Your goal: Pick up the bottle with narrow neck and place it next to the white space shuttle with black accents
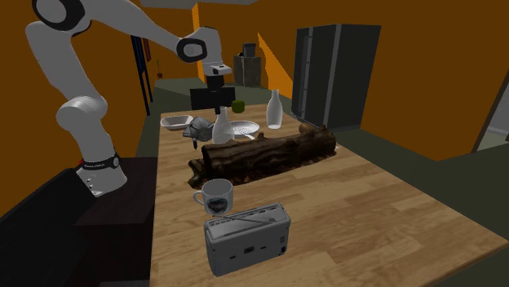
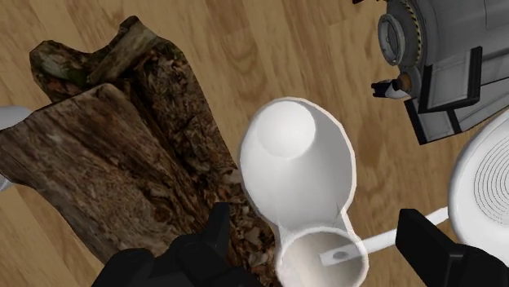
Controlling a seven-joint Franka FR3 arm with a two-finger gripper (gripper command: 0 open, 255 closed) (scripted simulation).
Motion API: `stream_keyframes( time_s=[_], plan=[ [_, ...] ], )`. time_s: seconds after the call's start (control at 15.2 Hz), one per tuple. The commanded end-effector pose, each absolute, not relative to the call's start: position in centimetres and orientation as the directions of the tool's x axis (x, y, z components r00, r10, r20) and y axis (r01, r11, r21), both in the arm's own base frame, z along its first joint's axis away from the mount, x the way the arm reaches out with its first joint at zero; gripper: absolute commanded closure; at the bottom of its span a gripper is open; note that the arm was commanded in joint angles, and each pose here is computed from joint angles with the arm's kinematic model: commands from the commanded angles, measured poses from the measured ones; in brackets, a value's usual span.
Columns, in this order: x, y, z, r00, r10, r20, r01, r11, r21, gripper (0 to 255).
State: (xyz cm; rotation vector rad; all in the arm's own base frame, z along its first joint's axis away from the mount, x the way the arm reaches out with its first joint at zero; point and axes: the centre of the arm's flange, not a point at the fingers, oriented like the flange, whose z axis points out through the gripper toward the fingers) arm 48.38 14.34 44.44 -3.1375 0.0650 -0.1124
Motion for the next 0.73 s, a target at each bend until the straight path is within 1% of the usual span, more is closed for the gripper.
stream_keyframes(
  time_s=[0.0,0.13,0.66],
  plan=[
    [48.4,14.2,46.4,0.997,-0.041,0.071,-0.041,-0.999,-0.003,0],
    [48.2,14.2,48.8,0.997,-0.041,0.071,-0.041,-0.999,-0.003,0],
    [48.2,14.2,48.8,0.997,-0.041,0.071,-0.041,-0.999,-0.003,0]
  ],
)
